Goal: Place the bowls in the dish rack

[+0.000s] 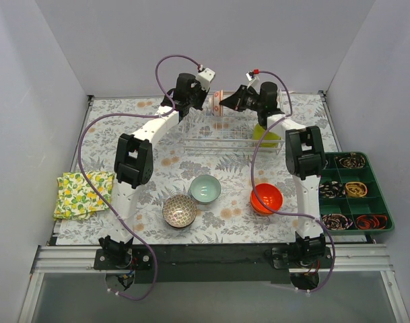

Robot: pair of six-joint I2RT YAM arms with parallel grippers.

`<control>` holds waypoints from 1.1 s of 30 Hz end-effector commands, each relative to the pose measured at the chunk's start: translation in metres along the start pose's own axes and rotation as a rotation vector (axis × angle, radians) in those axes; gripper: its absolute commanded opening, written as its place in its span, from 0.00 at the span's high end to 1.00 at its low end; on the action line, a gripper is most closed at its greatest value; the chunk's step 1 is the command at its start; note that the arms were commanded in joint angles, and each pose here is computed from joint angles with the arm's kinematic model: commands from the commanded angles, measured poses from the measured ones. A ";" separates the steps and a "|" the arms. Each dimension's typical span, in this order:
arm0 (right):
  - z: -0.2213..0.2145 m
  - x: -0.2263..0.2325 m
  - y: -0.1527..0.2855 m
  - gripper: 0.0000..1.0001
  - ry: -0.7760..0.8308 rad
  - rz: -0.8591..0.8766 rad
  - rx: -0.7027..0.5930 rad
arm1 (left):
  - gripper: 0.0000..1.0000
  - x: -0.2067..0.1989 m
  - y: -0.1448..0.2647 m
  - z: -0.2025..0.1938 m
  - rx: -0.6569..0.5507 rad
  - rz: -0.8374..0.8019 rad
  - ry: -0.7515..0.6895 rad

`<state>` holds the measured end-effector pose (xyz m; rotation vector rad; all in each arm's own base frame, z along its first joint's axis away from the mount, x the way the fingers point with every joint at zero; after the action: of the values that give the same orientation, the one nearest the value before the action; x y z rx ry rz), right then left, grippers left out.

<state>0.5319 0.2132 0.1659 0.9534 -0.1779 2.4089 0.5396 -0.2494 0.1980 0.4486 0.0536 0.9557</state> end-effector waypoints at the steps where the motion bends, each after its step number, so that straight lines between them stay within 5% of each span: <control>1: 0.013 -0.009 0.024 0.91 -0.007 -0.104 -0.012 | 1.00 0.004 0.006 0.014 -0.037 0.020 0.000; 24: 0.049 0.001 0.084 0.67 0.080 -0.240 -0.004 | 1.00 0.004 0.013 0.012 -0.052 0.047 0.032; 31: 0.072 0.038 0.092 0.65 0.225 -0.156 -0.020 | 0.99 0.014 0.033 0.050 -0.144 0.118 0.034; 32: 0.080 0.053 0.096 0.62 0.302 -0.137 -0.027 | 0.95 0.017 0.039 0.061 -0.169 0.135 0.030; 33: 0.081 0.062 0.098 0.60 0.353 -0.109 -0.018 | 0.79 0.020 0.045 0.069 -0.185 0.154 0.022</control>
<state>0.5137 0.1267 0.2145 0.7975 -0.0222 2.2512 0.5365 -0.2450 0.1766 0.4580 0.0955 1.0042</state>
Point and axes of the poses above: each gripper's point midway between its finger pads, its own y axis back along the fingers, its own x axis along the line the jaws close on, z = x × y, the point moved 8 cm from there along y, back along the fingers
